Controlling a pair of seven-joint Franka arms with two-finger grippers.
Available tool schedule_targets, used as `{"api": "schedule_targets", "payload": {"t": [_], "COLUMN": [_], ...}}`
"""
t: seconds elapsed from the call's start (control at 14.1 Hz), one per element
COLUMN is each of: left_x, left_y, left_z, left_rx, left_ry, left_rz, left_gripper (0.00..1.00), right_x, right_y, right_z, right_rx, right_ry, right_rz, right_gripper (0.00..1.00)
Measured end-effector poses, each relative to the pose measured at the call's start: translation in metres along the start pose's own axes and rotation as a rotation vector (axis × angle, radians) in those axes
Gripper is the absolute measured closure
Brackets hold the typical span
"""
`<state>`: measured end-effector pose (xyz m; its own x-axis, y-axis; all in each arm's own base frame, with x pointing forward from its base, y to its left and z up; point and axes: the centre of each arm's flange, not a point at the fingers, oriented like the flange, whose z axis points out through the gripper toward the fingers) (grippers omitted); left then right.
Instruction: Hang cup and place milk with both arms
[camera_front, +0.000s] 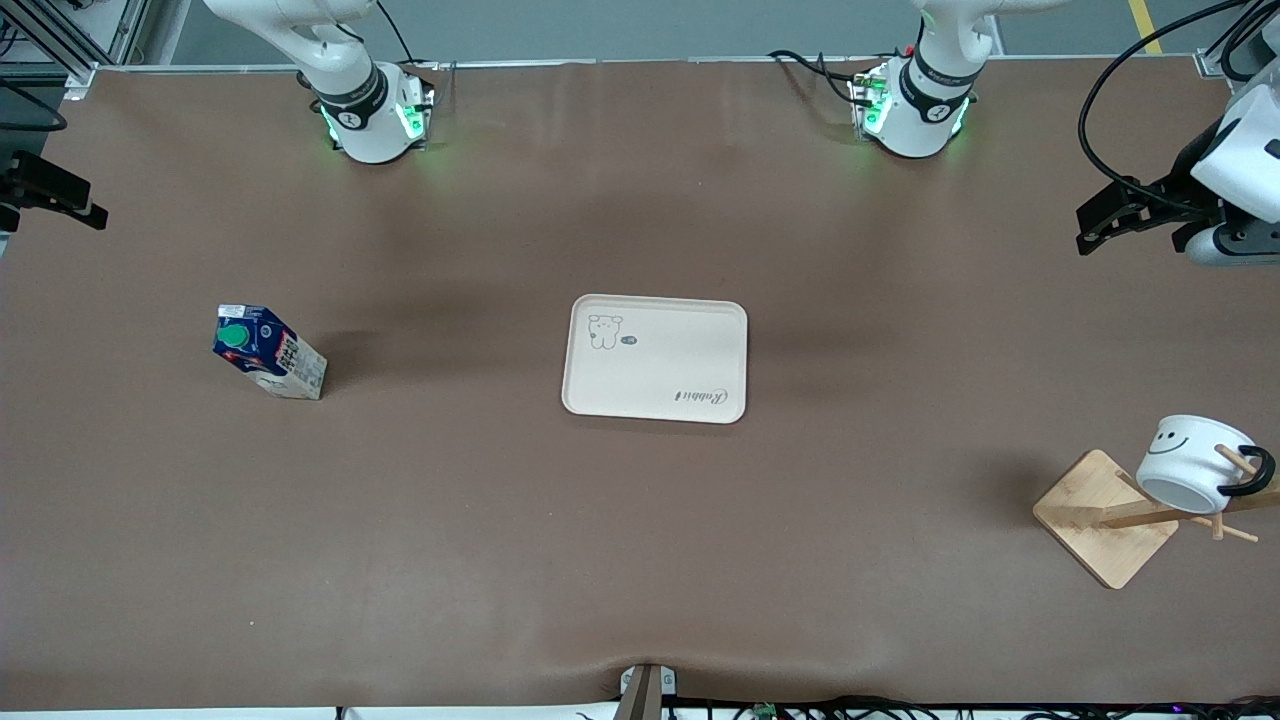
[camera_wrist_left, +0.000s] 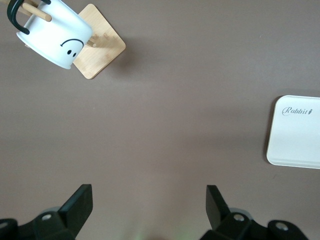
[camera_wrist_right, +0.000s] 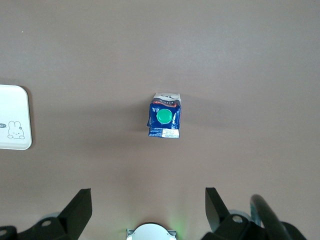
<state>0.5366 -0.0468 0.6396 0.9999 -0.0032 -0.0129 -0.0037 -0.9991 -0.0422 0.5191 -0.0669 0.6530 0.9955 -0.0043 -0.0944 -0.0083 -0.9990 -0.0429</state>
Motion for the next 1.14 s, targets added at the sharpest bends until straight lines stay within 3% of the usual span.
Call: {"api": "schedule_targets", "payload": {"t": [0.43,0.71,1.14], "left_x": [0.0,-0.001,-0.002], "left_y": [0.002,0.01,0.018], "left_z": [0.0,0.0,-0.001], "left_rx": [0.0,0.001,0.001], "left_ry": [0.0,0.001,0.001], "left_rz": [0.004,0.02,0.035], "left_gripper": [0.0,0.0,0.0], "right_x": [0.001,0.001,0.002], "right_y": [0.003,-0.003,-0.005], "right_z": [-0.004,-0.004,-0.007], "right_rx": [-0.006,-0.006,-0.007], "right_ry": [0.018,0.021,0.029], "right_rz": [0.018,0.133,0.144], "right_gripper": [0.0,0.0,0.0]}}
